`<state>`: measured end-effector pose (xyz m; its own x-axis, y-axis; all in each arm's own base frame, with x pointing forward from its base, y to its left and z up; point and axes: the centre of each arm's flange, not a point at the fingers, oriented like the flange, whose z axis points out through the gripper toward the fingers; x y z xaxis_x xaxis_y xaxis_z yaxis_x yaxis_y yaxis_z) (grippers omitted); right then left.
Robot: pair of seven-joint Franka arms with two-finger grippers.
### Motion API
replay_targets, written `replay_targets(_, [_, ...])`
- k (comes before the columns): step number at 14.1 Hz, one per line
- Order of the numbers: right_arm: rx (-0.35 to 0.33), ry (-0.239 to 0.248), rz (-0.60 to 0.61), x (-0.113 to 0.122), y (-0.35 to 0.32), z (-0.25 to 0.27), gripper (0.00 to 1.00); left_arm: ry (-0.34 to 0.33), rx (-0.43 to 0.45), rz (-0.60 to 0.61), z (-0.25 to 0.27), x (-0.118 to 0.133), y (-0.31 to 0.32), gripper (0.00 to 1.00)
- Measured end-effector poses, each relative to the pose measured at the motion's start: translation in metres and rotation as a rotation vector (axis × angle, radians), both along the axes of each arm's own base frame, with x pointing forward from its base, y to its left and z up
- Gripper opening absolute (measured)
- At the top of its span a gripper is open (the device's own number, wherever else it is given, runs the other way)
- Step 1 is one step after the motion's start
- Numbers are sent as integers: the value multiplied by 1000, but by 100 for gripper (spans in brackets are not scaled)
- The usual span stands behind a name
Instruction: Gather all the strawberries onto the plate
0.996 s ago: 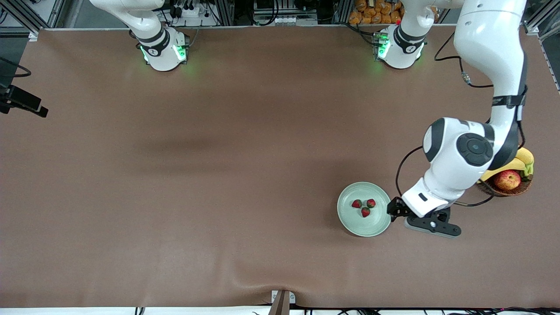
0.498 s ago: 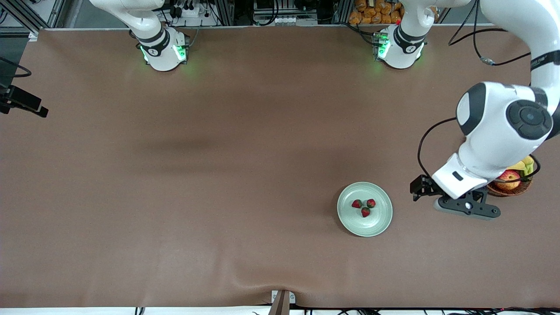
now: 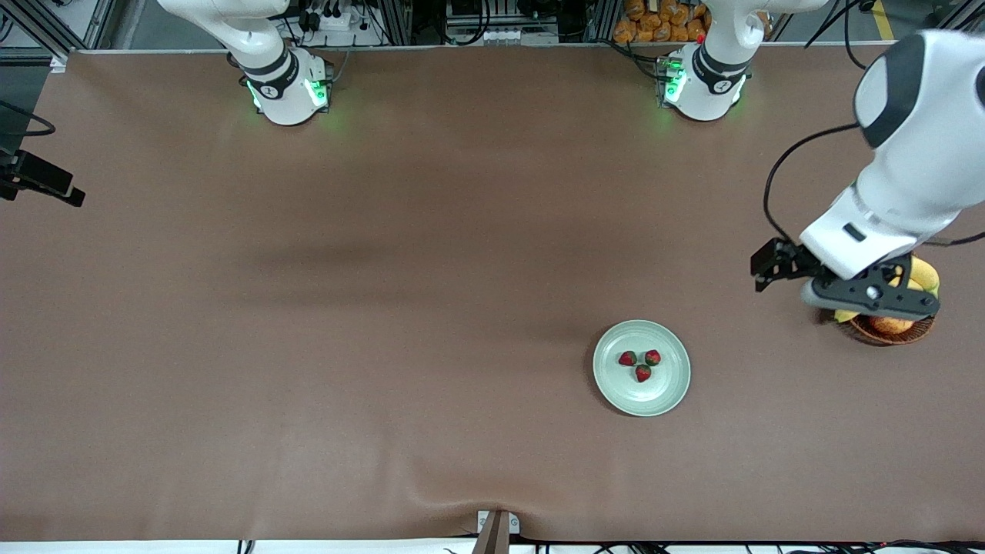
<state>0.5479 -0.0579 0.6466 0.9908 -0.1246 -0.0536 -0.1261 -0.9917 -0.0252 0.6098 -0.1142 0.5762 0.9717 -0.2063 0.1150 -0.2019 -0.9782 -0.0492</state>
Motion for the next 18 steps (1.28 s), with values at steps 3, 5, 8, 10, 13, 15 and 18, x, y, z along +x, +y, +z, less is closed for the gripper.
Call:
replay_targets(3, [0,0,0,0,0,0,100,25,15,9,42,-34,7,100])
replay_targets(5, [0,0,0,0,0,0,100,42,22,20,63,-55,10,100])
replay_targets(8, [0,0,0,0,0,0,100,44,27,35,88,-78,16,100])
replay_targets(10, [0,0,0,0,0,0,100,46,27,47,90,-80,22,100])
replay_targets(13, [0,0,0,0,0,0,100,45,23,92,85,-74,37,100])
replay_targets(15, [0,0,0,0,0,0,100,31,17,126,86,-72,44,100])
replay_targets(18, [0,0,0,0,0,0,100,12,8,190,93,-71,50,100])
